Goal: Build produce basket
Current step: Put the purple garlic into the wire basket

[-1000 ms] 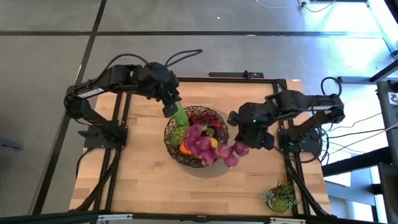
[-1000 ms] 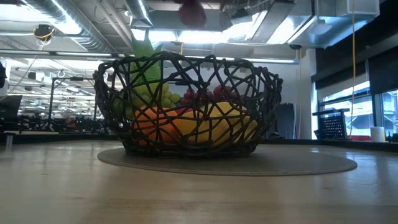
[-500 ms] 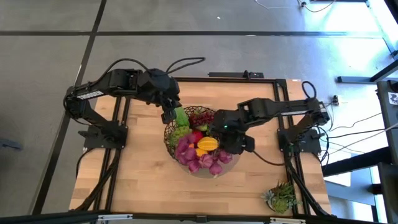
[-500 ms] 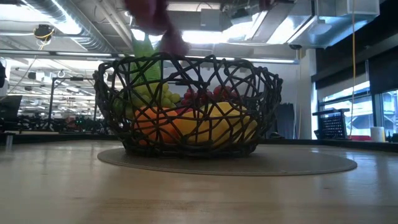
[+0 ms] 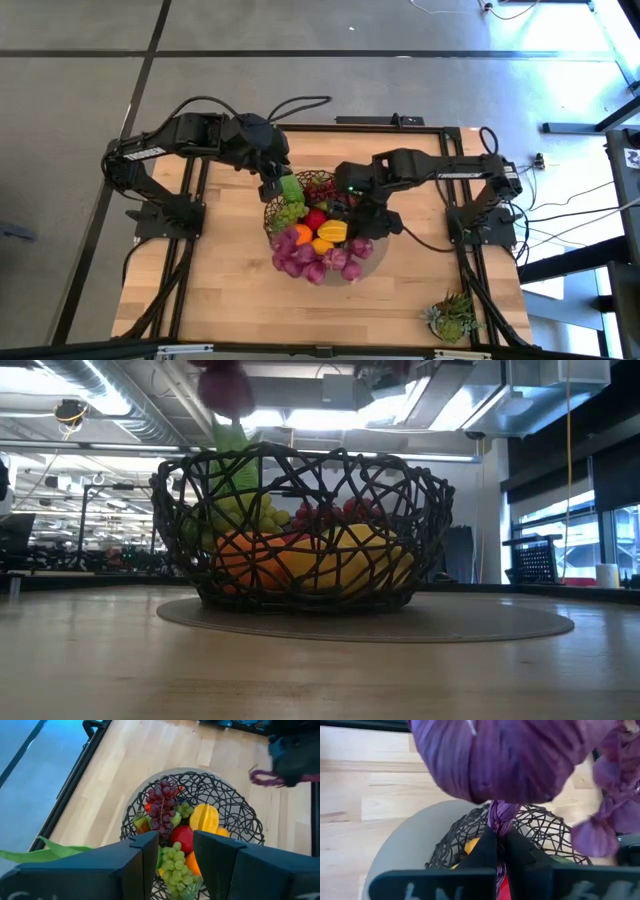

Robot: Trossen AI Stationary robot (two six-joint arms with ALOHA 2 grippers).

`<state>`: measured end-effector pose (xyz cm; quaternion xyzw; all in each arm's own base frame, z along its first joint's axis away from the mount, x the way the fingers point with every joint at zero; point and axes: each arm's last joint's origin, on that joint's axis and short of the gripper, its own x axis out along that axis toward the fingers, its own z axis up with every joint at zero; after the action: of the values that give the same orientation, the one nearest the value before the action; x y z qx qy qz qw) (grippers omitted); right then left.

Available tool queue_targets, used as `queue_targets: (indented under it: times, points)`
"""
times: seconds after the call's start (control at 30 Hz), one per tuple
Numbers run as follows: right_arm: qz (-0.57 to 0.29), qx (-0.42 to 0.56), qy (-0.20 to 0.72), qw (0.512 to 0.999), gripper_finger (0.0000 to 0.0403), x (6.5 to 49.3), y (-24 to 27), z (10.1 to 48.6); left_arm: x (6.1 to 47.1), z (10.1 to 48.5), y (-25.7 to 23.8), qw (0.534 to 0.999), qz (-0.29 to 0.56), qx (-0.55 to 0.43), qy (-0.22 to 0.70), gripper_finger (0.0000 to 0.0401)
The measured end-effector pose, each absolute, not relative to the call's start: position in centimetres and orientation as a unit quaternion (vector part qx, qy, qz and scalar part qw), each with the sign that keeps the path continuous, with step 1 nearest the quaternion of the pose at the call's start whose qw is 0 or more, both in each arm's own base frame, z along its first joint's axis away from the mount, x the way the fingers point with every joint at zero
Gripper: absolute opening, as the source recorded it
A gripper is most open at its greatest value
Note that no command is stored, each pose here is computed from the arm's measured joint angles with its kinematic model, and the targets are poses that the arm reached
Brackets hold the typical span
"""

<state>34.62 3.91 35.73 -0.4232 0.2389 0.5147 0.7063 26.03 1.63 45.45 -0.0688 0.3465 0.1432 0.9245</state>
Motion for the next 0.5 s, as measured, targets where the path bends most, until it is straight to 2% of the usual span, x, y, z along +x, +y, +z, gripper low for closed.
queue_targets:
  times: [0.5]
  points:
    - [0.507,-0.412,0.257,0.712,0.0002,35.4,2.8,34.8,26.4,45.4,-0.5,0.926,-0.022,-0.115,0.358,0.0112]
